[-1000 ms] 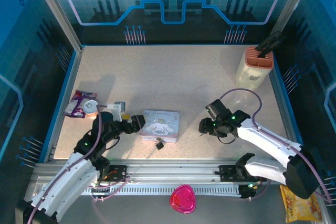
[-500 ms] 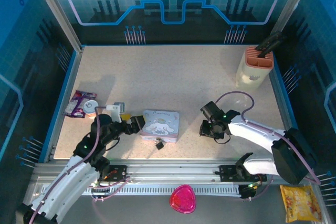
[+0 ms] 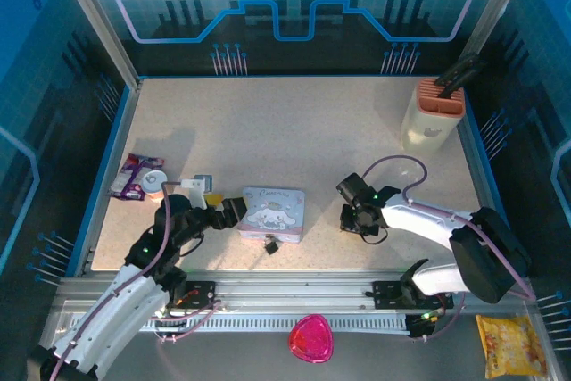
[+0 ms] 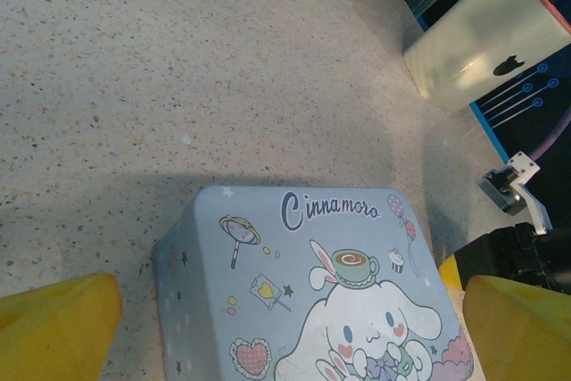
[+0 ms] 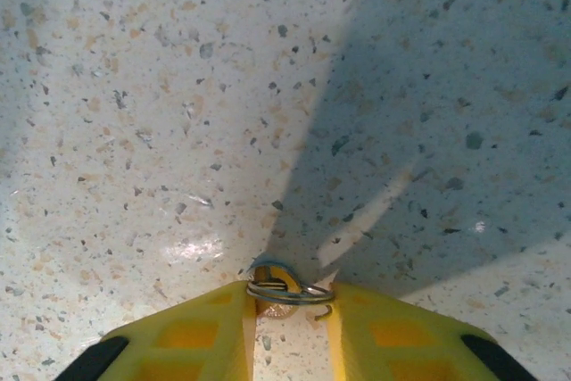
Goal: Unlock a padlock with a key
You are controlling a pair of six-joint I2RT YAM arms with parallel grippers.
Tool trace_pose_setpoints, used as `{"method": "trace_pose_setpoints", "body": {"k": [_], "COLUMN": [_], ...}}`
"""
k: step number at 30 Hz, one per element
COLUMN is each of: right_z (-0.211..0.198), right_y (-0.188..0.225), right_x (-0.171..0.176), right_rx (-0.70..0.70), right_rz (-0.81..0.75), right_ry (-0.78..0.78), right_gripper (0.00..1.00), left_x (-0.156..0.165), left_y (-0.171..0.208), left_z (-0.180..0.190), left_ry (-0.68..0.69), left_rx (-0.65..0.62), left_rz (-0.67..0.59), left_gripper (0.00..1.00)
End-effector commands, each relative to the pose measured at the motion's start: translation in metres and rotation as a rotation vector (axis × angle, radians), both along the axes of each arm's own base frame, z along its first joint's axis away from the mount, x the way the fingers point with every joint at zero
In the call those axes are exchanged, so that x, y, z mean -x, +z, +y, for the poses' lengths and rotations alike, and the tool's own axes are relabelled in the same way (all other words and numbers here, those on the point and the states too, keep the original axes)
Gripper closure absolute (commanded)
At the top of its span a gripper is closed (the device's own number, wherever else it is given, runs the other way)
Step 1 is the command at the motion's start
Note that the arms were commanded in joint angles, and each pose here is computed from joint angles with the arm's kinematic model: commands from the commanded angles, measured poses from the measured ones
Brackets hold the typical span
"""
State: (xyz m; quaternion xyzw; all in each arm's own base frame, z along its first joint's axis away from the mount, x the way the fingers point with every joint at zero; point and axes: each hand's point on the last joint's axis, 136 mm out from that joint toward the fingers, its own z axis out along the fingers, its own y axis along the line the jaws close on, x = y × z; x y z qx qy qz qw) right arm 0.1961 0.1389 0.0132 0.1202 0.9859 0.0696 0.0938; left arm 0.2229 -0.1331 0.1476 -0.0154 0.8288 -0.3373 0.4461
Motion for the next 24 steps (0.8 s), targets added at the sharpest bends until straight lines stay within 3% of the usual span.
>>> {"method": "trace_pose_setpoints", "body": {"k": [1,6,16,24], "right_z": [0.007,0.009,0.009,0.01], "right_y": [-0.002,0.0,0.008,0.024], "right_x": [-0.005,-0.008,-0.009,-0.016], "right_rx": [0.01,0.019,0.019,0.044], "right_rz": [-0.011,-0.022,-0.047,-0.062], "right_ry": [0.005,0.014,0.031,0.138], "right_gripper": [0.76,0.84,0.89,0.72], "left_x": [0.002,0.002,0.002,0.002], "left_y": [0.002,0.001,0.002,0.001], "left_z": [-0.006,-0.006,-0.006,-0.005], "left_ry": [-0.042,-0.043,-0.041,-0.04], "left_rx": [0.001,0.001,-0.001,-0.003], "left_rz": [-0.037,-0.037,-0.039,-0.038], "left_gripper": [0.01,0.01,0.01,0.01]}}
